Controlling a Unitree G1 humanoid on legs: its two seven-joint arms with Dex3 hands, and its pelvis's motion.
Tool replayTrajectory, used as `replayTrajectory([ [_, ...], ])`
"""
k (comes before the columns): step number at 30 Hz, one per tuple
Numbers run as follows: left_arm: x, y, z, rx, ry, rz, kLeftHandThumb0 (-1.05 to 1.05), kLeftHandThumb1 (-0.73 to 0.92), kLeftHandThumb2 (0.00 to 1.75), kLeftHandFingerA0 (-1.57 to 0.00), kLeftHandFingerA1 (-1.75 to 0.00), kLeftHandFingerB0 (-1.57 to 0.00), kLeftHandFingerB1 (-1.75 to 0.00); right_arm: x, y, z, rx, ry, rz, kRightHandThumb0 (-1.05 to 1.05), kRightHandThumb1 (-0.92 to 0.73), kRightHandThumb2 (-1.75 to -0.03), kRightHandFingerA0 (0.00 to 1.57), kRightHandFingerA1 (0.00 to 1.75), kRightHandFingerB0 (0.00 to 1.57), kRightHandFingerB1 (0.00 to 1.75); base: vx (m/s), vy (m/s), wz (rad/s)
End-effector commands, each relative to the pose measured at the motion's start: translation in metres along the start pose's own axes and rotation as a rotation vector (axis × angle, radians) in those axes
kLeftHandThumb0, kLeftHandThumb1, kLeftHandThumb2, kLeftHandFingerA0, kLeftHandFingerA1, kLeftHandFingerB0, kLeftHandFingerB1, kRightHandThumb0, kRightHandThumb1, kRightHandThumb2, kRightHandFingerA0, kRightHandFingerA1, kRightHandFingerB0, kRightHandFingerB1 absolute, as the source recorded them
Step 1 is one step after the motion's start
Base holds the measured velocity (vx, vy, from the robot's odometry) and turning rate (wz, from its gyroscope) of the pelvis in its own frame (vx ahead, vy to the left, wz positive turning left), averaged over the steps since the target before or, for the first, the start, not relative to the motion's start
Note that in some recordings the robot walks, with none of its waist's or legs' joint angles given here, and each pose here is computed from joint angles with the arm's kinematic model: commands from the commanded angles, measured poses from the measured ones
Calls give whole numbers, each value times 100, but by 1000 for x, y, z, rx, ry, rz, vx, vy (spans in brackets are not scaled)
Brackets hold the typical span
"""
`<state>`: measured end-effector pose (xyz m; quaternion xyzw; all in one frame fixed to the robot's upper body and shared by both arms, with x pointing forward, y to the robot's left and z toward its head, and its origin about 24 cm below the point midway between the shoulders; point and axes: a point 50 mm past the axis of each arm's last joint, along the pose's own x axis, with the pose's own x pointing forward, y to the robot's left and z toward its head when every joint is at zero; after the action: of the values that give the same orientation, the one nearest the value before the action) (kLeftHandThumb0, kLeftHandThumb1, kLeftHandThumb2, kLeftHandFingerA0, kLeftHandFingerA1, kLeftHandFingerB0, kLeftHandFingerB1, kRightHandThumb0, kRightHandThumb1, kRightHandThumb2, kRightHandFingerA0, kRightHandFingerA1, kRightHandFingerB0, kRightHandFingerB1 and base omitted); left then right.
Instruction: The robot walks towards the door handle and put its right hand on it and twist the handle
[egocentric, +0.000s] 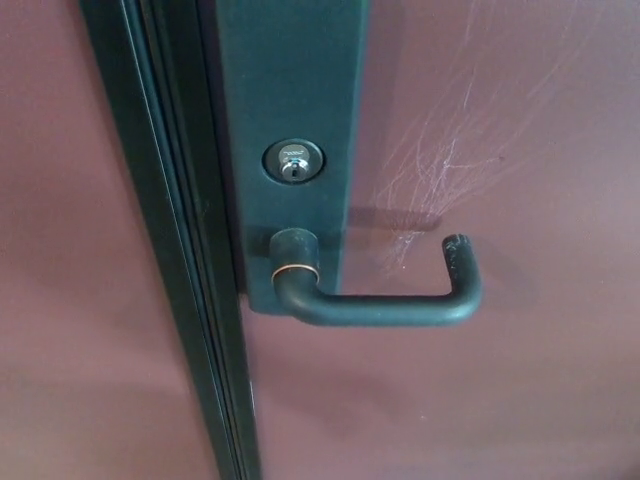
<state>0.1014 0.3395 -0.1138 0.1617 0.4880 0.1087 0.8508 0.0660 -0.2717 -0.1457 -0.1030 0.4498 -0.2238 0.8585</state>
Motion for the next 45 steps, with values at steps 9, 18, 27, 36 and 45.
replayTrajectory([
  [9,2,-2,8,10,-33,-28,-19,63,58,-63,-52,-48,-42,-20,-76,23,257,-368,-30,-37,-57,-57,51,41,40,34,0,0,0],
  [18,2,-3,10,3,-35,-25,-19,63,58,-63,-52,-48,-42,-46,-132,75,368,-595,-96,-42,-47,-70,47,50,36,43,0,0,0],
  [27,2,-3,10,1,-33,-26,-19,63,58,-63,-52,-48,-42,-92,-173,150,241,-876,-50,-38,-56,-57,50,43,43,36,0,0,0],
  [36,2,-3,10,13,-29,-31,-19,63,58,-64,-53,-48,-42,-133,-179,219,121,-1077,88,-55,-56,-57,48,61,39,41,0,0,0],
  [45,3,-4,11,-1,-29,-35,-19,63,58,-65,-53,-48,-42,-191,-165,282,-58,-1309,268,-54,-54,-56,51,65,44,44,0,0,0],
])
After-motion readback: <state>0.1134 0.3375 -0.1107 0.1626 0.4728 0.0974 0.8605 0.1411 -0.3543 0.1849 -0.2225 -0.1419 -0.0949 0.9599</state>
